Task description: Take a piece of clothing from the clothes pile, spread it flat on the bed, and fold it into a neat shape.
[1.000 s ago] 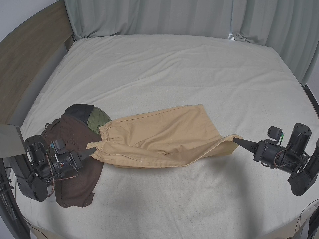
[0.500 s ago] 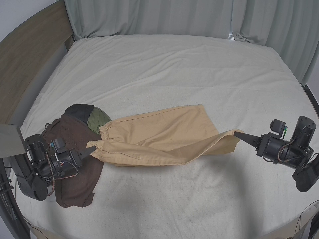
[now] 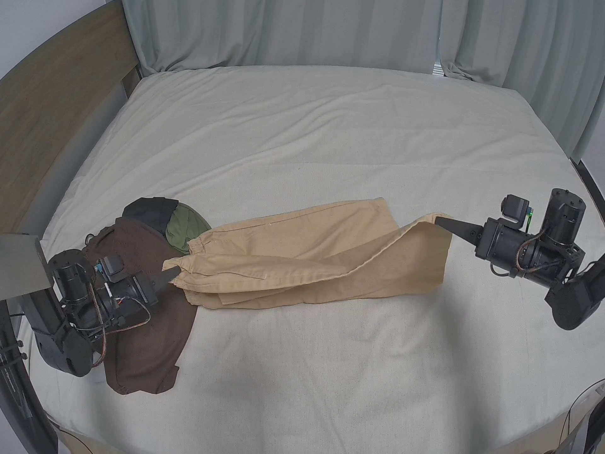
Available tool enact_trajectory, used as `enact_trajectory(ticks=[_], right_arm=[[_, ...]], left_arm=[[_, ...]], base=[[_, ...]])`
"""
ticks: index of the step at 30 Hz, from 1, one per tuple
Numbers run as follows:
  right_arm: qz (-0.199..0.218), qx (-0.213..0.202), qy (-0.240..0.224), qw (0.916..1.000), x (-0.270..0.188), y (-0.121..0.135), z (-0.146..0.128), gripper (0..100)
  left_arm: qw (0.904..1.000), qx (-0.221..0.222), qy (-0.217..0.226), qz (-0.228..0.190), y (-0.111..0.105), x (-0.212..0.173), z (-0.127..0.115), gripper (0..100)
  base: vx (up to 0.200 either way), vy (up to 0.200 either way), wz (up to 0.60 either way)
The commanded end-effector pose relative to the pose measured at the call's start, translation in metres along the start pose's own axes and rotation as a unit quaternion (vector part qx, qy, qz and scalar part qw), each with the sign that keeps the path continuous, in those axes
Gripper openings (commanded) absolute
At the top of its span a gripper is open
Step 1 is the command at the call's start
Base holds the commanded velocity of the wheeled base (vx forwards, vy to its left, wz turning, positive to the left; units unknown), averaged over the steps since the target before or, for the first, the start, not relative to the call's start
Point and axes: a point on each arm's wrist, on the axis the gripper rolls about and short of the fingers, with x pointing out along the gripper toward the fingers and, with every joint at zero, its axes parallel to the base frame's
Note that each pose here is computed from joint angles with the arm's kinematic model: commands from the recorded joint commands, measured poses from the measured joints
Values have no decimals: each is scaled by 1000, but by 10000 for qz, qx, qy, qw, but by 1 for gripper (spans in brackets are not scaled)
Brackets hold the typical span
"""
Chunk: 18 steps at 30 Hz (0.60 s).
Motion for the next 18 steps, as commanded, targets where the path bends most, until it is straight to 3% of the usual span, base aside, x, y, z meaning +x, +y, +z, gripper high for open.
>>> enact_trajectory(ticks=[1, 18], right_arm=[[7, -9, -10, 10000, 18, -11, 7, 0], [-24, 36, 29, 10000, 63, -40, 25, 0]], left_arm=[[10000, -64, -18, -4, -1, 3, 0, 0], [9987, -383, -275, 186, 2, 18, 4, 0]], base=[[0, 0, 0], [0, 0, 0]])
